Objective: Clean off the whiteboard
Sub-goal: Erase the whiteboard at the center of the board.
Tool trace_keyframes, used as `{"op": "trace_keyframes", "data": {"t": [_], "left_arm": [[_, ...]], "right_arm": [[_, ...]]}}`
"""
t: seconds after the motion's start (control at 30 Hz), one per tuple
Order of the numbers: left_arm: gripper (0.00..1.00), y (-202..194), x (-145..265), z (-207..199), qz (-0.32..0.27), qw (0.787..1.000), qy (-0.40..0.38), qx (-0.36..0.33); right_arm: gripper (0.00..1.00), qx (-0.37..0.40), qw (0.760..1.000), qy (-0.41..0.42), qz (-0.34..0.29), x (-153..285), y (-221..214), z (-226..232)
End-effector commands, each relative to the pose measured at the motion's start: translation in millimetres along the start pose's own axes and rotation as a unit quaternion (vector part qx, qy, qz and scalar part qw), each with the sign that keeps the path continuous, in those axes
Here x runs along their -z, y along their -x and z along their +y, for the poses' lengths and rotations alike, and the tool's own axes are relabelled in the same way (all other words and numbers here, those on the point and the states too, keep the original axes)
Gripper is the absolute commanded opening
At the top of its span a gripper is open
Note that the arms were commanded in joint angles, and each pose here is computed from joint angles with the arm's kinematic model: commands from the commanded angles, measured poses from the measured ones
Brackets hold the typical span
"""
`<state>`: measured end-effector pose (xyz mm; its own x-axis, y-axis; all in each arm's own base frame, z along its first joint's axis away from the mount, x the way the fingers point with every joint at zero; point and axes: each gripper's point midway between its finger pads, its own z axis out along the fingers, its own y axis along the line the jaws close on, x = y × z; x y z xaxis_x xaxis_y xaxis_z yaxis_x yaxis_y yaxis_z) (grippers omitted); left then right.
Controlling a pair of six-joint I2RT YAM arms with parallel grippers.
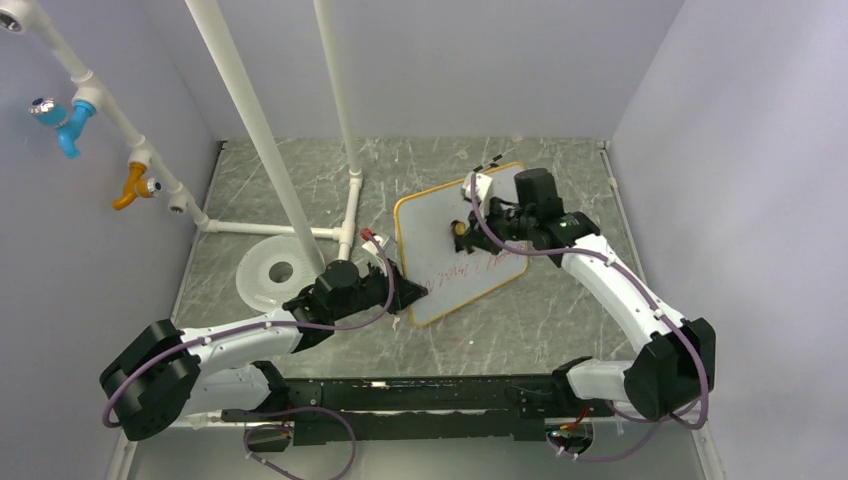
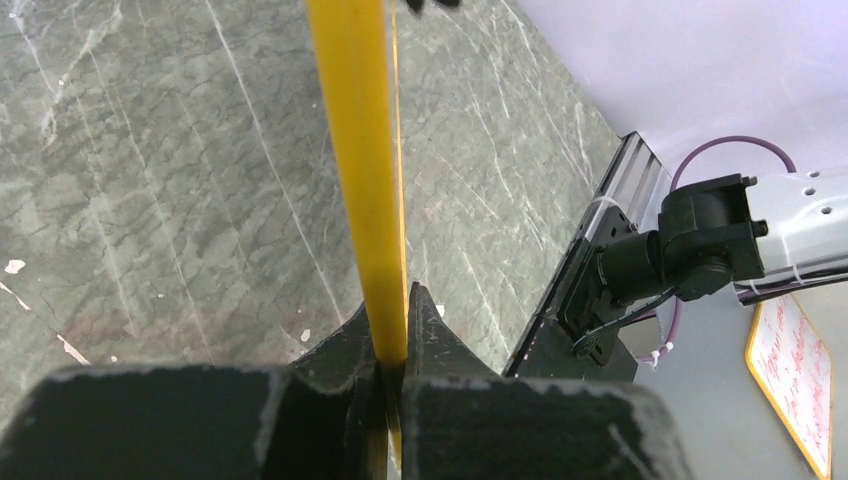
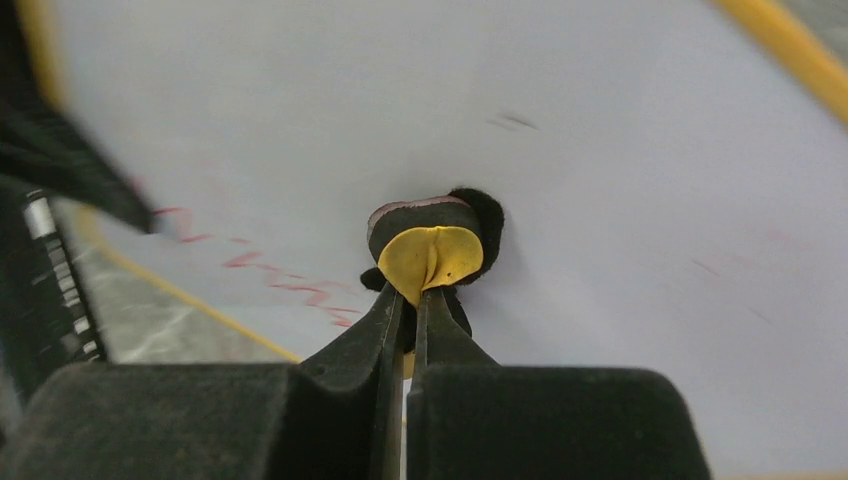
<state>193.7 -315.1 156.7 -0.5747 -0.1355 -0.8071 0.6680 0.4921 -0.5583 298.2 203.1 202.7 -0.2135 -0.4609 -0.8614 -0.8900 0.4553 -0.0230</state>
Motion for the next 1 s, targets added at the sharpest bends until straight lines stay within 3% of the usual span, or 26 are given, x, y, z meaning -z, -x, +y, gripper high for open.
{"op": "trace_keyframes", "data": {"t": [0.0,0.13,0.23,0.33,0.43,0.57,0.8,0.87,0.97], "left_arm": [[0.0,29,-4,-43,-0.034,0.994,-0.089,-0.057],[0.0,28,-5,-43,-0.033,0.994,-0.089,-0.056],[0.0,27,-6,-44,-0.03,0.994,-0.092,-0.056],[0.0,27,-7,-45,-0.031,0.993,-0.095,-0.056],[0.0,28,-7,-46,-0.032,0.993,-0.098,-0.055],[0.0,28,-7,-45,-0.032,0.993,-0.096,-0.056],[0.0,30,-6,-44,-0.032,0.994,-0.089,-0.058],[0.0,31,-6,-44,-0.033,0.994,-0.089,-0.058],[0.0,30,-6,-44,-0.032,0.994,-0.088,-0.058]], "right_arm": [[0.0,0.059,0.992,0.101,-0.042,0,38,46],[0.0,0.007,0.999,-0.029,-0.037,10,42,-12],[0.0,-0.059,0.986,-0.151,-0.028,26,23,-74],[0.0,-0.091,0.97,-0.226,0.001,37,-1,-107],[0.0,-0.081,0.981,-0.176,0.0,27,0,-89],[0.0,0.008,0.999,-0.041,-0.017,1,26,-18],[0.0,0.126,0.984,0.127,0.0,-20,53,89],[0.0,0.127,0.984,0.123,0.001,-22,55,92],[0.0,0.107,0.993,0.054,-0.001,-23,59,63]]}}
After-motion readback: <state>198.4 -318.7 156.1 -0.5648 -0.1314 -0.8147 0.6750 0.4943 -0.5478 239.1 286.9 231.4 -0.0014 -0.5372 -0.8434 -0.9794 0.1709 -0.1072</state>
